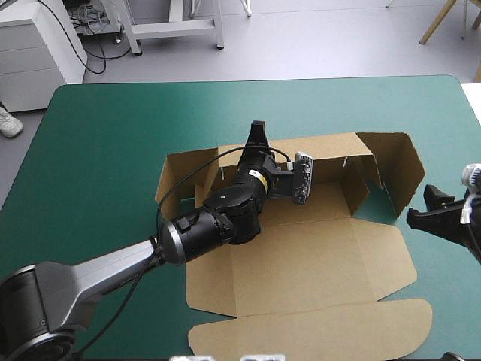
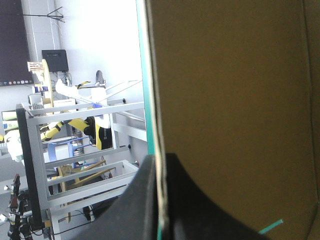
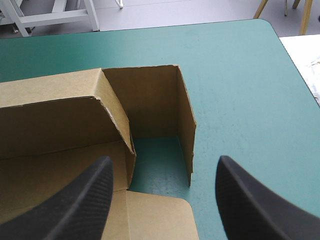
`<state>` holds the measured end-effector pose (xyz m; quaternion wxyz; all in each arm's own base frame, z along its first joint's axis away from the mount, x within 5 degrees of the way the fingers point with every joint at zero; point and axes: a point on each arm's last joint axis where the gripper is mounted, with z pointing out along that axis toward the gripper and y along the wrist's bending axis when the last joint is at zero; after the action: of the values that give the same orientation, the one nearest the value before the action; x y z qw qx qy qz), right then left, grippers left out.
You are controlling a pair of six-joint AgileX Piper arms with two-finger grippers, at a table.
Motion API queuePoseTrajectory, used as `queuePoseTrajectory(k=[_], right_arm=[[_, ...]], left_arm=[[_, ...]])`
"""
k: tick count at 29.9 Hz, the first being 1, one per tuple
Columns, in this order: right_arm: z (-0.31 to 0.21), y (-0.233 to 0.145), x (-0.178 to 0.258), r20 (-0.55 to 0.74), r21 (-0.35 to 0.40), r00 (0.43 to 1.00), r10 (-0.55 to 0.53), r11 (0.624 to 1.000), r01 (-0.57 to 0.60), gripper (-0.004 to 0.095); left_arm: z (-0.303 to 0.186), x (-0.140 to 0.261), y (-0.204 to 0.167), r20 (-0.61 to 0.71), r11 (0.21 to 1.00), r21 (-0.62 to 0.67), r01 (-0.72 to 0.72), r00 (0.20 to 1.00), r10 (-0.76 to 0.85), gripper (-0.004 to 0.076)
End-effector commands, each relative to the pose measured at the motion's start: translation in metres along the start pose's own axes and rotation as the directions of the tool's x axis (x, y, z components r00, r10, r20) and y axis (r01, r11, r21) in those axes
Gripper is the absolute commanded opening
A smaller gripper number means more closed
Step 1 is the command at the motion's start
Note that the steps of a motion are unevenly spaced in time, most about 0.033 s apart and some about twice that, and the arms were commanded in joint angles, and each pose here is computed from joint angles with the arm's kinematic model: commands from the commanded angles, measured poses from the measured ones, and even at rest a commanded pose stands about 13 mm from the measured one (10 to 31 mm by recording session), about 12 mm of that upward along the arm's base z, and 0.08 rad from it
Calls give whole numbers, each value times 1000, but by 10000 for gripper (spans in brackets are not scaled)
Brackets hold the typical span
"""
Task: Fold the box
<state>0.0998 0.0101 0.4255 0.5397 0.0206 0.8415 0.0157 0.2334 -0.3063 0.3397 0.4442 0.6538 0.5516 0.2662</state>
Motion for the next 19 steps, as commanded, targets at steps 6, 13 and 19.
queuePoseTrajectory(k=[6, 13, 19], right_arm=[[10, 25, -56, 78, -50, 993, -92, 994, 96, 545], [34, 44, -102, 28, -69, 986, -162, 984, 163, 545], [81, 25, -126, -76, -129, 990, -120, 986, 110, 545]], left_arm=[[-16, -2, 22, 40, 991, -132, 1, 999, 4, -10], [-16, -2, 22, 41, 991, -130, 41, 999, -36, -10], [-16, -1, 22, 40, 990, -131, 46, 998, -41, -10]])
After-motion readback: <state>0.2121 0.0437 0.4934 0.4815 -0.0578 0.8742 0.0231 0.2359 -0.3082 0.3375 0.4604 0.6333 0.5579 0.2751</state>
